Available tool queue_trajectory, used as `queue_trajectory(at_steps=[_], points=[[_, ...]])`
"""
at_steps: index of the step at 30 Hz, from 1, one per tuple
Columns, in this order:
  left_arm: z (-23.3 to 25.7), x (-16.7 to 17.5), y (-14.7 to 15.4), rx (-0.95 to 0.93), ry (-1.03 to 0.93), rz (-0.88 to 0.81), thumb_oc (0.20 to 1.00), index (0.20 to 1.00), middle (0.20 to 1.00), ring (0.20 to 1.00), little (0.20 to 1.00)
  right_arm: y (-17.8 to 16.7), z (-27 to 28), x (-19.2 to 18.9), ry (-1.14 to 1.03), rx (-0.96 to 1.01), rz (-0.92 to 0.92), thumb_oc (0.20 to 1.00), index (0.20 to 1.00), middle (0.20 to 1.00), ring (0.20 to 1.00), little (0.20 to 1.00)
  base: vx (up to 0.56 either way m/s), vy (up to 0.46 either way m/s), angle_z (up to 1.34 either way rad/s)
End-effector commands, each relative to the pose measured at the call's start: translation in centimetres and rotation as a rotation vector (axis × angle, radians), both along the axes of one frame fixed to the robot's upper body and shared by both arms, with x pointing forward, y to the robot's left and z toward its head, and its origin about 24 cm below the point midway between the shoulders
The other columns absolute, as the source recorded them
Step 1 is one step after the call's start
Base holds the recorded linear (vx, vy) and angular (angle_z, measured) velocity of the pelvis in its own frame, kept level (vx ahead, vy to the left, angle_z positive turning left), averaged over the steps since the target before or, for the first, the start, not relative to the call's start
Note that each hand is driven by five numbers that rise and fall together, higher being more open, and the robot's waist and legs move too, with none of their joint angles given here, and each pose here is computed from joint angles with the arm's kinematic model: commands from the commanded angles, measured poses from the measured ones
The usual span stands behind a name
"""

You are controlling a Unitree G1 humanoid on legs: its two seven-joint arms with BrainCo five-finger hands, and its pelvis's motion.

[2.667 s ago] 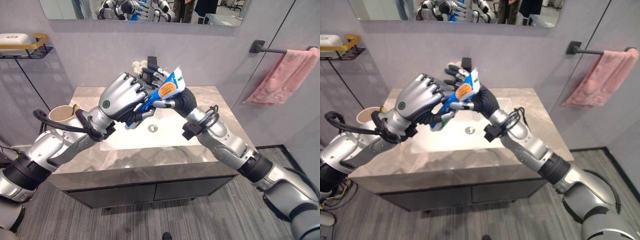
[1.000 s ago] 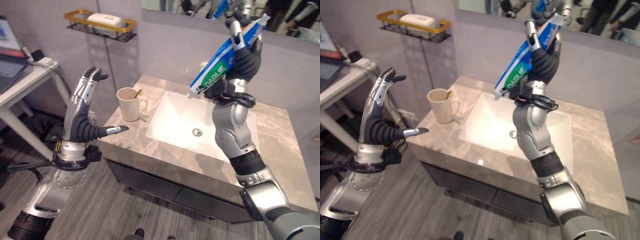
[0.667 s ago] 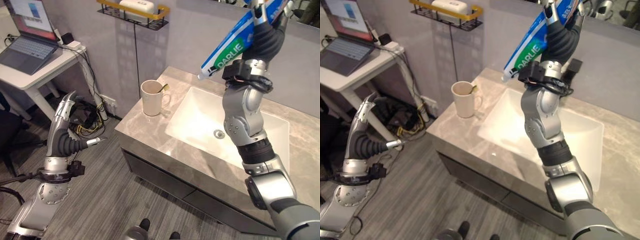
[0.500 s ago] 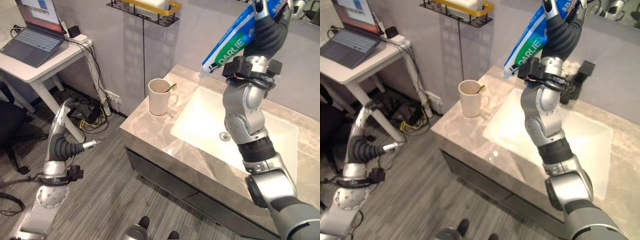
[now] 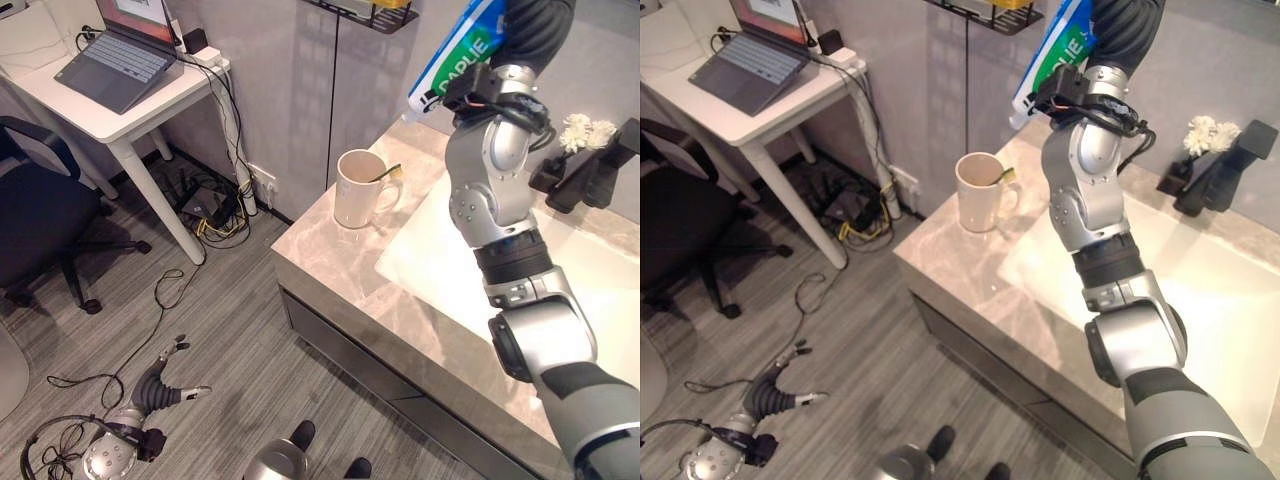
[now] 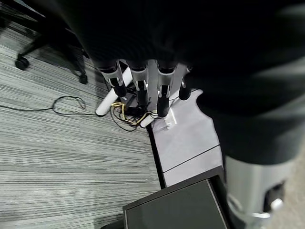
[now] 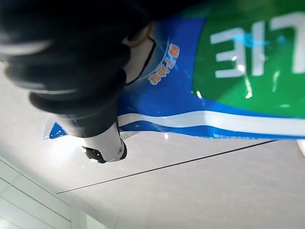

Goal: Put brush and paste in cup on sink, flatten towel.

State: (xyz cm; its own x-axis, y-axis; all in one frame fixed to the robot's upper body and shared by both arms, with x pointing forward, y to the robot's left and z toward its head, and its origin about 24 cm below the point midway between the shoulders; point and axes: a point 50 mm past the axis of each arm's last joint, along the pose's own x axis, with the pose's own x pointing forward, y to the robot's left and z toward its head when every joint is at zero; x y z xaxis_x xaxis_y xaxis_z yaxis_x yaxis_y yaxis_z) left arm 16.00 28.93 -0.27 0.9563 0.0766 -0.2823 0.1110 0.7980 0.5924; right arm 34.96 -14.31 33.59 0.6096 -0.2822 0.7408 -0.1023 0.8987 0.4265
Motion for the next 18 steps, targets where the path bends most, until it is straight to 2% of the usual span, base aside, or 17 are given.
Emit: queue_trajectory(at_steps=[1, 18], points=[[1.11, 0.41, -0.34, 0.010, -0.046, -0.062, 1.000, 1.000, 1.000, 1.000, 1.000, 0.93, 4.09, -2.19, -0.188, -0.055, 0.030, 0.200, 0.200, 0.200, 0.200, 0.200, 0.00, 0.011, 0.03], [0.83, 0.70, -0.70, -0.017, -0.059, -0.045, 1.000, 1.000, 1.000, 1.000, 1.000, 0.81, 3.74, -1.42, -0.147, -0.084, -0.012, 0.200, 0.200, 0.200, 0.200, 0.200, 0.00, 0.006, 0.02]])
